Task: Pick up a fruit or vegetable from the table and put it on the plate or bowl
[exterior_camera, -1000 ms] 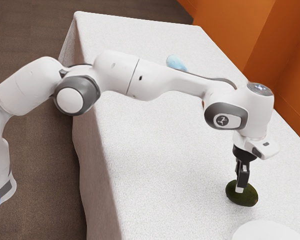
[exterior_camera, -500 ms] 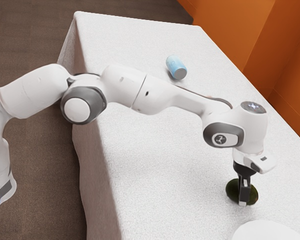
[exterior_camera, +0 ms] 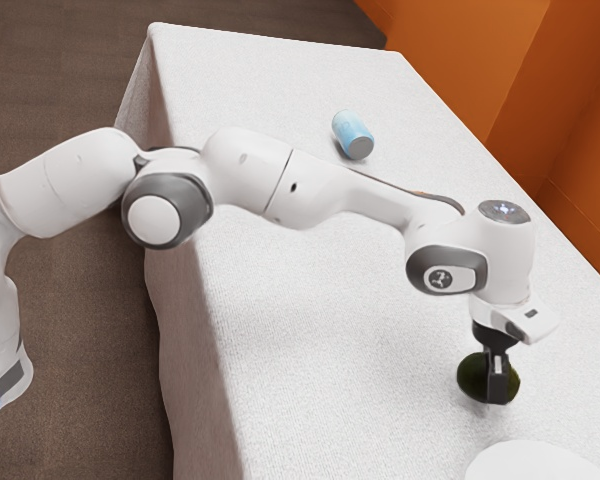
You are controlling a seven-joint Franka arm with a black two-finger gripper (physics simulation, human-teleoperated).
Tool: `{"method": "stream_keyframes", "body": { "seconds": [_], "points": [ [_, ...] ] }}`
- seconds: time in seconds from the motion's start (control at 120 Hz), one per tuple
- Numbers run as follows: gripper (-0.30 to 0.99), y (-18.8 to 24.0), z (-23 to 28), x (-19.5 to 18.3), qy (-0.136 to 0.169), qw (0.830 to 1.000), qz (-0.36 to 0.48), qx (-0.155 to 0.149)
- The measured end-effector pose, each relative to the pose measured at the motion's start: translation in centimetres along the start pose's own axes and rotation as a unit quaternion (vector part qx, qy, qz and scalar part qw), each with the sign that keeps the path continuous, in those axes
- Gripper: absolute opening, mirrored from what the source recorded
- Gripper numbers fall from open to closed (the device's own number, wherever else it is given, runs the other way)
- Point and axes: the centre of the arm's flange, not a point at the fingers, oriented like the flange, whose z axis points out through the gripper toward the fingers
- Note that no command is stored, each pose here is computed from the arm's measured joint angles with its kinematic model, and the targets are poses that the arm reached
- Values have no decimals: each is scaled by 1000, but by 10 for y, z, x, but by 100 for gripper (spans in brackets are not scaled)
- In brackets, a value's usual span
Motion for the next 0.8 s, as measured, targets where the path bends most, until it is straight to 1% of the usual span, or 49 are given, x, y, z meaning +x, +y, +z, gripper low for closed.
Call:
{"method": "stream_keyframes", "body": {
  "seconds": [0.167,0.308,0.608,0.717,0.8],
  "points": [
    [37,1,-26,11,23,1000,1,7],
    [37,12,-47,17,37,999,7,9],
    [38,68,-70,29,59,998,37,-1],
    [32,86,-72,31,63,997,47,-5],
    [31,105,-74,32,69,996,56,-10]
  ]
}}
